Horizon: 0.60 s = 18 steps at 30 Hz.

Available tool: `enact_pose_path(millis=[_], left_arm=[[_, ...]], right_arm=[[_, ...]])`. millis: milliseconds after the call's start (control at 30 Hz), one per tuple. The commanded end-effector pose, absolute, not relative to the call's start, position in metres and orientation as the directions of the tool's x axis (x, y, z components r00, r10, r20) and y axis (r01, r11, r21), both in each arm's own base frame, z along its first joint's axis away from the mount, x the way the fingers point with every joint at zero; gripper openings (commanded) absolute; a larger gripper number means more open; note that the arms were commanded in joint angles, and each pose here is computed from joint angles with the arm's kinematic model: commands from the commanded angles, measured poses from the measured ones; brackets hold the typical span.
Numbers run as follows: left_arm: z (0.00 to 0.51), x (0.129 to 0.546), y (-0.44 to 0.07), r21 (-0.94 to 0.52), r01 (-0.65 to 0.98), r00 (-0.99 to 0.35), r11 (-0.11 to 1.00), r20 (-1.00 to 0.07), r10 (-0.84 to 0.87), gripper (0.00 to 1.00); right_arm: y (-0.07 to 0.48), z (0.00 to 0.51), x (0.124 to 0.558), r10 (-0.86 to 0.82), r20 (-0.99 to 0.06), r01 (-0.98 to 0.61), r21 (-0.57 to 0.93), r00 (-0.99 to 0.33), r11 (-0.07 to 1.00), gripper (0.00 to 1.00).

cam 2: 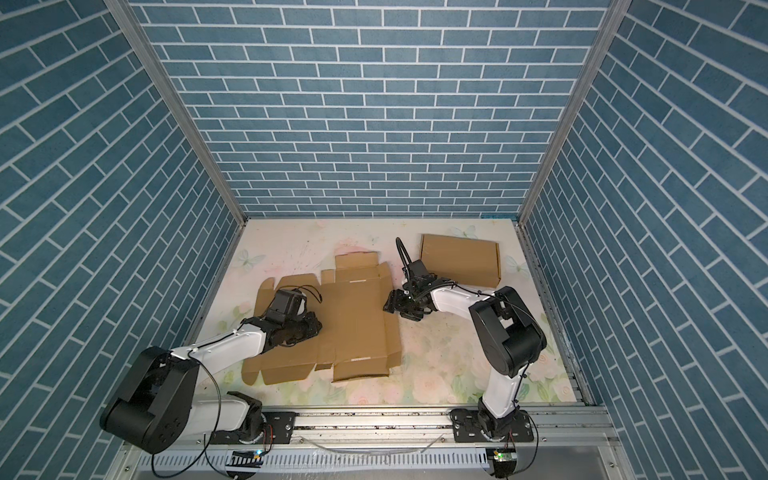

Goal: Fold the paper box

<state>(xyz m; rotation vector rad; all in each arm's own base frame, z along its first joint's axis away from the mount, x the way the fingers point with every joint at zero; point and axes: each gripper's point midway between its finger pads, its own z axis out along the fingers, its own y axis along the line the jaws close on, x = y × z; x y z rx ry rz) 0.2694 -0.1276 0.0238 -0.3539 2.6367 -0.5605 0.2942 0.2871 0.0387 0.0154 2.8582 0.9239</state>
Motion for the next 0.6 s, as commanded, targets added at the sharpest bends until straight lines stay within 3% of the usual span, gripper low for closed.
enact_pose_path(millis=[0,433,567], left_arm=[[0.012,0.260,-0.124,-0.422,-0.185,-0.885,0.887,-0.322,-0.337,0.23],[0.021,0.257,-0.154,-0.497,-0.143,-0.900,0.856,-0.295,-0.321,0.22],[0.050,0.260,-0.163,-0.532,-0.088,-0.903,0.842,-0.315,-0.293,0.23]], right_arm=[[0.304,0.038,0.296,0.031,-0.112,-0.046,0.625,-0.993,0.779,0.59],[0.311,0.052,0.313,0.014,-0.214,-0.113,0.569,-0.977,0.814,0.03],[0.282,0.066,0.316,-0.118,-0.261,-0.211,0.366,-0.958,0.906,0.00]])
